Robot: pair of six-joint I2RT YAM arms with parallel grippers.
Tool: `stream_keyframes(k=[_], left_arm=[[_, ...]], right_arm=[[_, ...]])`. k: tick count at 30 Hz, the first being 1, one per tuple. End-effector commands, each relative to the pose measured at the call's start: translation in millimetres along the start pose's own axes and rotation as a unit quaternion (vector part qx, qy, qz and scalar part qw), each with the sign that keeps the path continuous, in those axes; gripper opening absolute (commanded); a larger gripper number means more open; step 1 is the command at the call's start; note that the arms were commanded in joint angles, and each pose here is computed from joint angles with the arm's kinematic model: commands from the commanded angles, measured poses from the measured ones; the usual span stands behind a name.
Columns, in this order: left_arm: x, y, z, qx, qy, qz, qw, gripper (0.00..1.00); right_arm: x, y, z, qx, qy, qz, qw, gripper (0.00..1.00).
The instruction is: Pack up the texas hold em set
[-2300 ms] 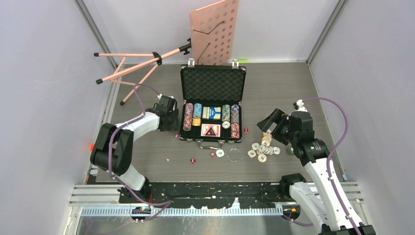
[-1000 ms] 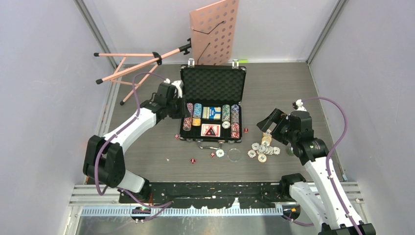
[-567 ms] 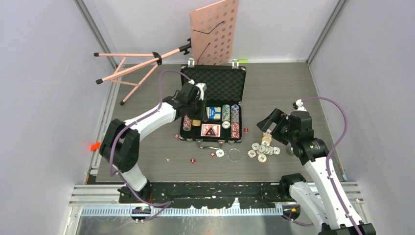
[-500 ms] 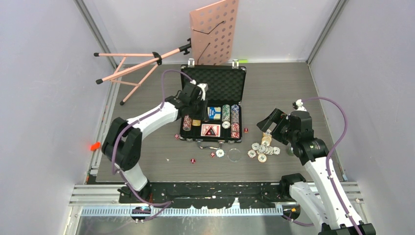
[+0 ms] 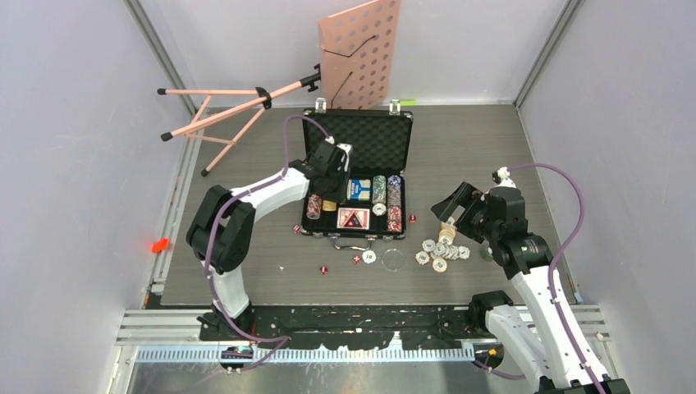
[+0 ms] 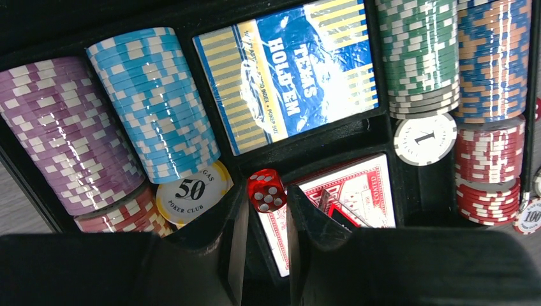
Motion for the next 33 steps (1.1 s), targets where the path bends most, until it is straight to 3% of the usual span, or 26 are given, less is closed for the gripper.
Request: stream_keyframes(k=[1, 13, 30, 33], left_arm=[[0, -17, -4, 0.018, -0.001, -0.029, 0.999, 0.18], [9, -11, -2, 0.012, -0.008, -0.008, 1.0, 0.35], [-13, -20, -11, 0.015, 0.006, -0.029, 0.999, 0.37], [-18, -25, -19, 0.013, 0.028, -0.04, 0.999, 0.32]], right_arm=[[0, -7, 2, -0.011, -0.005, -0.02, 1.0, 0.92], [2, -6, 0, -0.012, 0.002, -0.018, 1.0, 0.92], [3, -9, 1, -0.015, 0.004, -0.017, 1.0, 0.92], [4, -9, 2, -0.014, 0.004, -0.015, 1.0, 0.92]])
Point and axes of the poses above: each gripper's point midway between its finger pads, its own x axis out along the fingers, its own z axis along the line the jaws close on, y = z × x, the point moved 6 cm from there along -x, back along the fingers, and after that the axes turned 3 degrees about -x, right-handed, at the moved point
